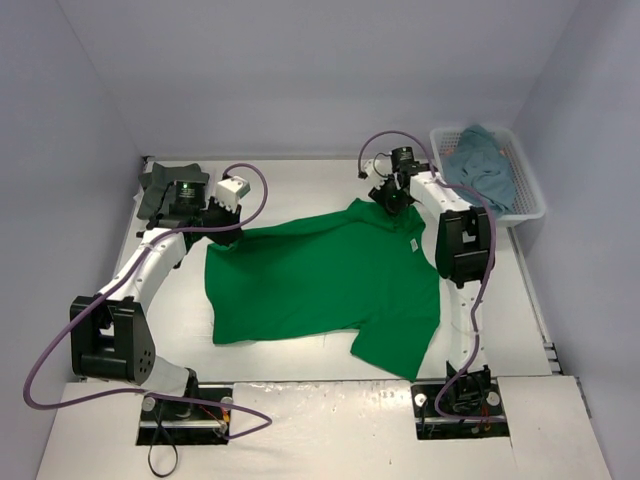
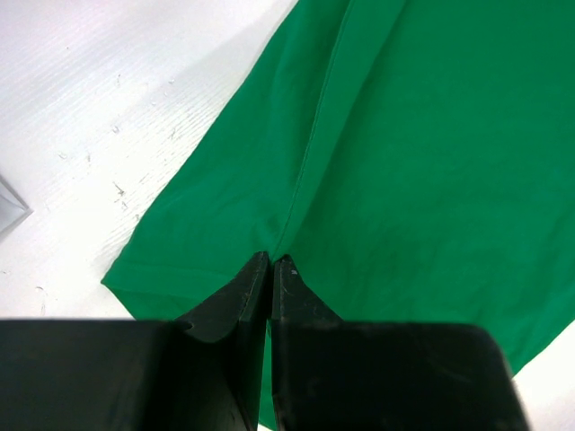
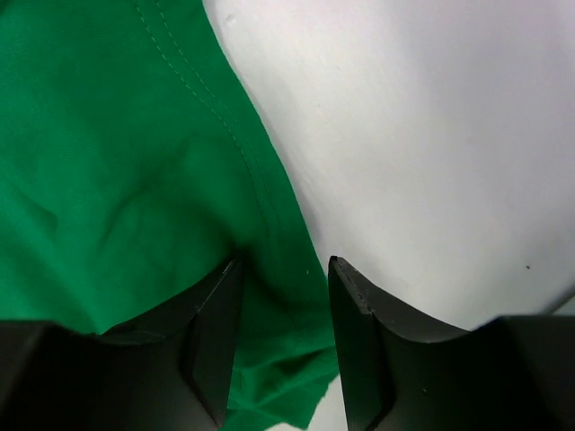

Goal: Fold and stack the t-shirts
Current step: Fold the tshirt

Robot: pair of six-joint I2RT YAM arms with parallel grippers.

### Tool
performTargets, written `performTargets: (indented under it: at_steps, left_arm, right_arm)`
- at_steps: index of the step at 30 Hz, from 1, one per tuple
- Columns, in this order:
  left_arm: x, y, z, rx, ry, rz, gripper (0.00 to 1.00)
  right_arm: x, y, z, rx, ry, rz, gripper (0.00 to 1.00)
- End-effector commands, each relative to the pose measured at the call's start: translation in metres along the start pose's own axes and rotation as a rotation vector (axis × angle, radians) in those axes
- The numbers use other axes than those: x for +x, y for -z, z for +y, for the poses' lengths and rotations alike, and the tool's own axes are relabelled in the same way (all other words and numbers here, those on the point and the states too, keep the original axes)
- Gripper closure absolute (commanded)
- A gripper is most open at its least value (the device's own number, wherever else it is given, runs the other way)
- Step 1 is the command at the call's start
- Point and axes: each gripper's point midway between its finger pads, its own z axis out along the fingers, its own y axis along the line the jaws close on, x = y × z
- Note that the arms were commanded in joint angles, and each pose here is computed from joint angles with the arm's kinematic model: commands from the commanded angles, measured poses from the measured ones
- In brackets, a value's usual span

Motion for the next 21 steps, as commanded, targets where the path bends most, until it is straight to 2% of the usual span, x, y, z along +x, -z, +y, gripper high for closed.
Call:
performTargets:
  at_steps: [1,11,21]
  left_arm:
    - [-0.023,0.009,0.000,-0.013,-0.034,-0.077,1.00]
    - [-0.022,0.009,-0.001,-0.018,-0.033,-0.077,1.00]
    - [-0.022,0.010,0.000,-0.018,-0.033,-0.073,1.00]
  right_arm:
    - [-0.028,0.059,-0.024,0.068,-0.021,-0.099,0.60]
    - [-0.017,0.077,-0.050,0.057,-0.161,-0.175,0.64]
    - [-0.002,0.058,-0.027,-0.107,-0.260,-0.227,0.65]
